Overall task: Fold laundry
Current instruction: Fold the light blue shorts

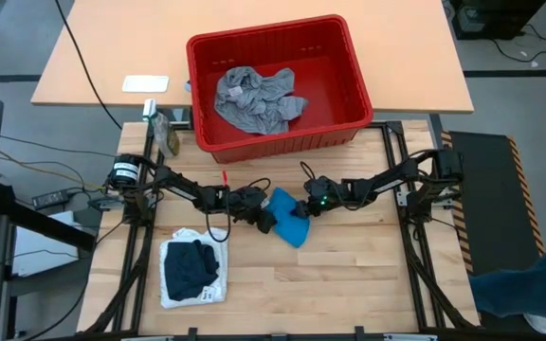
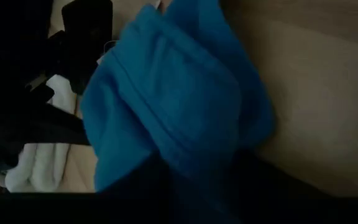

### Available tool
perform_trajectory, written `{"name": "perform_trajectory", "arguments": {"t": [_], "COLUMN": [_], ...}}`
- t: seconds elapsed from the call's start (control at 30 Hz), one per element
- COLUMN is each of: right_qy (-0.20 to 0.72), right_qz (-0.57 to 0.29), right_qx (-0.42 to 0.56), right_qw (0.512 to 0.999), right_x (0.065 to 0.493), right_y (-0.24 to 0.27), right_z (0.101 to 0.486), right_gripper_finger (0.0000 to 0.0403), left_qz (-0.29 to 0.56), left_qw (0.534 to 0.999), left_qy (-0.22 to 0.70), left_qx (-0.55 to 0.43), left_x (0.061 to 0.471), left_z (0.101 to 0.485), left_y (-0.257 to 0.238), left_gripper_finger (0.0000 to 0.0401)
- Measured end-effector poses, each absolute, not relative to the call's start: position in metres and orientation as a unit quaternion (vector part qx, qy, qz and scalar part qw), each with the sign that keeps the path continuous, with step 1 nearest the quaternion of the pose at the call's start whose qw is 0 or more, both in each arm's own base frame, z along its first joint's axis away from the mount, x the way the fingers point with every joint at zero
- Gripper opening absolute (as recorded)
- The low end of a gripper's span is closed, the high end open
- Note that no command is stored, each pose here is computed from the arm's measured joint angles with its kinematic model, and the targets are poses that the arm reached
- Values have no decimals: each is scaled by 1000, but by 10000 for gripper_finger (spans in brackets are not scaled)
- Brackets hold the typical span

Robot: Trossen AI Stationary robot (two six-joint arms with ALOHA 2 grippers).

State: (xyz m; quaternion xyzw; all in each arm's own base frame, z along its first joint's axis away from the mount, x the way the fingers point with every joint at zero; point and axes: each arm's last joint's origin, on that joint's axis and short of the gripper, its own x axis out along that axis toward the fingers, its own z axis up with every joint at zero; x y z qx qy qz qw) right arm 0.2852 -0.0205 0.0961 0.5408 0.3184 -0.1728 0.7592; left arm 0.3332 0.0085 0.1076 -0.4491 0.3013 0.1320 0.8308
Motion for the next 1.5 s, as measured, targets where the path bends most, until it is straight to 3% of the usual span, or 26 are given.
{"name": "perform_trajectory", "arguments": {"t": [0.13, 0.27, 0.53, 0.93, 1.3, 1.5], "right_qy": [317, 316, 288, 261, 229, 229], "right_qz": [-171, -169, -149, -95, -46, -29], "right_qx": [540, 539, 564, 578, 573, 546], "right_qw": [761, 762, 759, 767, 785, 805], "right_x": [285, 285, 287, 299, 324, 338], "right_y": [-20, -20, -17, -2, 8, 13], "right_z": [97, 97, 107, 128, 158, 174], "right_gripper_finger": [43, 43, 43, 43, 43, 43], "left_qz": [130, 119, 106, 64, 32, 46], "left_qw": [843, 858, 868, 884, 872, 839], "left_qy": [303, 298, 294, 303, 330, 393], "left_qx": [-424, -402, -387, -349, -361, -373], "left_x": [333, 333, 331, 310, 285, 267], "left_z": [107, 108, 118, 169, 199, 198], "left_y": [6, 6, 3, -13, -43, -60], "left_gripper_finger": [60, 11, 8, 5, 4, 4]}}
